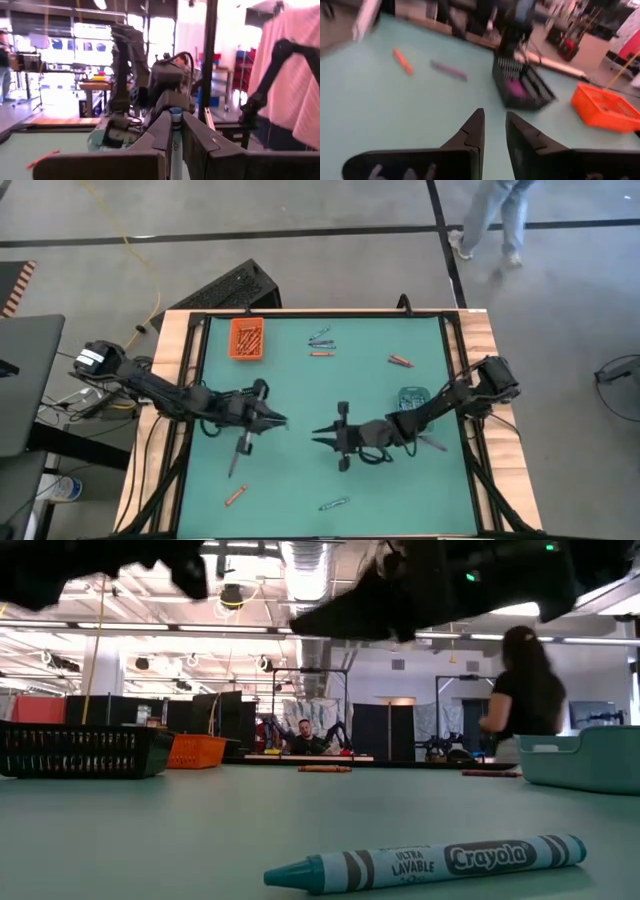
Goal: Sort crayons
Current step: Put the blue crayon into the blue bin
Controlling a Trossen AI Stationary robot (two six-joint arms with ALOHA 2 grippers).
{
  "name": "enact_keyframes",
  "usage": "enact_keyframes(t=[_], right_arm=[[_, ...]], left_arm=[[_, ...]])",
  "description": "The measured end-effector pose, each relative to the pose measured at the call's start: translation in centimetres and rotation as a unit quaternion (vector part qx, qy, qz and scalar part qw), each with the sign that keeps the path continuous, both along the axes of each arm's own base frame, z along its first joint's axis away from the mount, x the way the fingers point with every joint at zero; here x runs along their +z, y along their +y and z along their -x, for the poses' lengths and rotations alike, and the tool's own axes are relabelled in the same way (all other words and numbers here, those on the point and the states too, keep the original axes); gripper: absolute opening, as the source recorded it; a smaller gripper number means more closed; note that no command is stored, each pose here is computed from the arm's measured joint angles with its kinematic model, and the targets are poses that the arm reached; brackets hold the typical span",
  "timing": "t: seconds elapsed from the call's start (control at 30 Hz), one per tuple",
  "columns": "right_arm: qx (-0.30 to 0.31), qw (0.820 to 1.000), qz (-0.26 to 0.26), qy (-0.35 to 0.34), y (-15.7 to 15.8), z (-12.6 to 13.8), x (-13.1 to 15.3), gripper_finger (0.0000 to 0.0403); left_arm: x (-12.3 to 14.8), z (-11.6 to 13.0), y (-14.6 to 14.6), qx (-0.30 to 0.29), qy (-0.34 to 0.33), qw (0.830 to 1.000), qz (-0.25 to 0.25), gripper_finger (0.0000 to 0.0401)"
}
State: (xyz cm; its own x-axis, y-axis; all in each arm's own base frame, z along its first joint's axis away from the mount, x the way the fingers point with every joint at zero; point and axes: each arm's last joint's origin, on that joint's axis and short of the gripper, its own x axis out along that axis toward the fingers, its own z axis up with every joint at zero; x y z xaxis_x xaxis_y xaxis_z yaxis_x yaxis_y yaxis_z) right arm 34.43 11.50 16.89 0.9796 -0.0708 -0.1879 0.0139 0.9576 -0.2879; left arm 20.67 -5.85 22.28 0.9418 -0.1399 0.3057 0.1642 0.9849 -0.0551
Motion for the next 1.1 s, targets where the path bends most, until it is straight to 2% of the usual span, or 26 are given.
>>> enact_keyframes(t=[0.1,0.23,0.3,0.4,0.57,0.7,0.87,1.1], right_arm=[[-0.015,1.0,-0.011,-0.021,-1.2,-0.6,0.5,0.0079],[-0.041,0.998,-0.019,-0.035,-2.9,-1.6,1.3,0.0079],[-0.043,0.997,-0.046,-0.049,-3.4,-2.0,1.9,0.0079],[-0.01,0.996,-0.066,-0.061,-3.6,-2.7,2.7,0.0079],[0.016,0.998,-0.039,-0.056,-3.1,-3.9,2.6,0.0079],[0.022,0.999,-0.029,-0.026,-2.7,-4.0,2.1,0.0085],[0.025,0.999,-0.042,0.003,-2.3,-3.8,1.6,0.012],[0.023,0.999,-0.046,-0.002,-2.3,-3.9,1.7,0.0214]], left_arm=[[-1.5,1.6,0.5,0.007,-0.012,1.0,0.02,0.0018],[-2.1,2.0,0.5,0.016,-0.002,1.0,0.015,0.0018],[-2.1,1.6,0.4,0.022,0.002,1.0,-0.001,0.0018],[-2.2,0.9,0.2,0.025,0.013,1.0,-0.012,0.0018],[-2.5,-0.8,-0.4,0.03,0.028,0.998,-0.037,0.0018],[-2.7,-1.6,-0.6,0.038,0.037,0.997,-0.053,0.0018],[-2.8,-1.8,-0.7,0.041,0.046,0.996,-0.058,0.0018],[-2.9,-1.8,-0.7,0.041,0.056,0.996,-0.056,0.0018]])
